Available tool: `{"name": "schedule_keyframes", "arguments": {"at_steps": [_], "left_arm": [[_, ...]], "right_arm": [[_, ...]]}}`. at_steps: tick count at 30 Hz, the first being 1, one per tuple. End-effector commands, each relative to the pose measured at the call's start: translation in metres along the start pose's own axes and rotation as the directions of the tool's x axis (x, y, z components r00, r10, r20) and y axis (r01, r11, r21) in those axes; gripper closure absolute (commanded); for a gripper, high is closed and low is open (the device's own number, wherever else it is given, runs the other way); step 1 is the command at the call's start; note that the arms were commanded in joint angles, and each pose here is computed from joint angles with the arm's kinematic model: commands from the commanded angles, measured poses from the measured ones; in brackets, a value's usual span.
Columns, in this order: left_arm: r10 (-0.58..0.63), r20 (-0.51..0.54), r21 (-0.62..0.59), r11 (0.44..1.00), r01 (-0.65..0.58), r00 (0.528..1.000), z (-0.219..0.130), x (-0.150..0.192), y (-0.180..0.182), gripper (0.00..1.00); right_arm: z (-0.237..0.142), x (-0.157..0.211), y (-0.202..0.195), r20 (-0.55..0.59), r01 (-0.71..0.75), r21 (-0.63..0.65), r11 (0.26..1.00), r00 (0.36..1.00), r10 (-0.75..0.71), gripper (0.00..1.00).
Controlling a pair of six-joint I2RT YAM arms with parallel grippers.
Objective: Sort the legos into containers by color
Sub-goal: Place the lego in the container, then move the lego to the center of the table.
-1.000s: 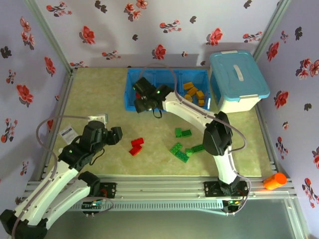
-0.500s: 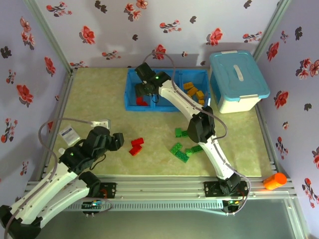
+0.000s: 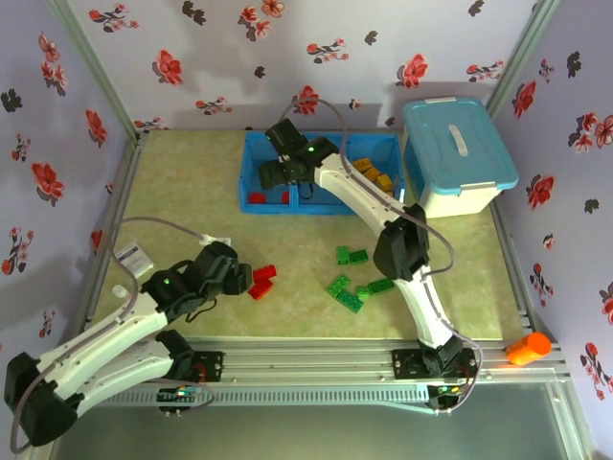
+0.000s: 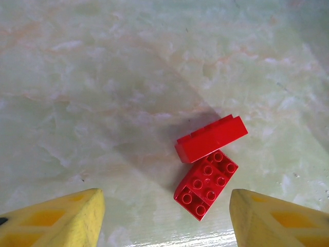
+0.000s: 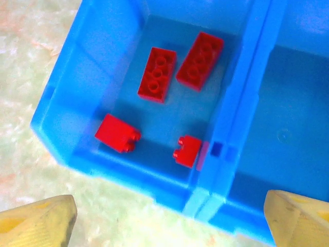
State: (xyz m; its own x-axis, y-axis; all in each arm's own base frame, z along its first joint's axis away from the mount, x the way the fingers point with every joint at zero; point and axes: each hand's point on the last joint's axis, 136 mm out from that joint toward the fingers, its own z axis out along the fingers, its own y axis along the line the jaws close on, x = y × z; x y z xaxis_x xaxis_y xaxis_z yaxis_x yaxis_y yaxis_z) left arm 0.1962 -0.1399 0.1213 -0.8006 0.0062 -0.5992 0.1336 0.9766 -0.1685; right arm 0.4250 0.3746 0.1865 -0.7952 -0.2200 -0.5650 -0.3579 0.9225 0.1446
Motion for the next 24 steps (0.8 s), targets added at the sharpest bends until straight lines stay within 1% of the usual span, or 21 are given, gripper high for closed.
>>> {"name": "schedule_keyframes", "arguments": {"at_steps": [1, 6, 11, 13, 17, 20, 24], "left_arm": [[0.002, -0.022, -0.003, 1.000, -0.003, 1.000, 0.010, 0.006, -0.007, 0.34], [0.020, -0.089, 0.003, 1.000, -0.020, 0.996, 0.029, 0.019, -0.017, 0.33], [0.058, -0.186, -0.005, 0.998, -0.060, 0.981, 0.046, 0.038, -0.025, 0.33], [0.072, -0.216, -0.019, 0.997, -0.078, 0.974, 0.052, 0.045, -0.024, 0.33], [0.091, -0.246, -0.035, 0.994, -0.103, 0.965, 0.061, 0.050, -0.025, 0.33], [0.112, -0.267, -0.048, 0.990, -0.129, 0.957, 0.068, 0.053, -0.025, 0.33], [0.112, -0.291, -0.041, 0.991, -0.130, 0.950, 0.078, 0.057, -0.031, 0.33]], "right_arm": [[-0.050, -0.014, 0.010, 0.119, -0.003, -0.078, 0.997, 0.993, 0.012, 0.06], [-0.073, 0.014, -0.002, 0.148, -0.025, -0.103, 0.994, 0.988, 0.040, 0.06], [-0.083, 0.048, -0.024, 0.151, -0.057, -0.078, 0.995, 0.986, 0.068, 0.06], [-0.083, 0.060, -0.030, 0.148, -0.075, -0.071, 0.995, 0.985, 0.085, 0.06], [-0.078, 0.082, -0.037, 0.128, -0.107, -0.079, 0.991, 0.985, 0.116, 0.06], [-0.073, 0.094, -0.040, 0.118, -0.131, -0.083, 0.988, 0.983, 0.140, 0.06], [-0.067, 0.105, -0.043, 0.099, -0.145, -0.080, 0.986, 0.983, 0.153, 0.06]]}}
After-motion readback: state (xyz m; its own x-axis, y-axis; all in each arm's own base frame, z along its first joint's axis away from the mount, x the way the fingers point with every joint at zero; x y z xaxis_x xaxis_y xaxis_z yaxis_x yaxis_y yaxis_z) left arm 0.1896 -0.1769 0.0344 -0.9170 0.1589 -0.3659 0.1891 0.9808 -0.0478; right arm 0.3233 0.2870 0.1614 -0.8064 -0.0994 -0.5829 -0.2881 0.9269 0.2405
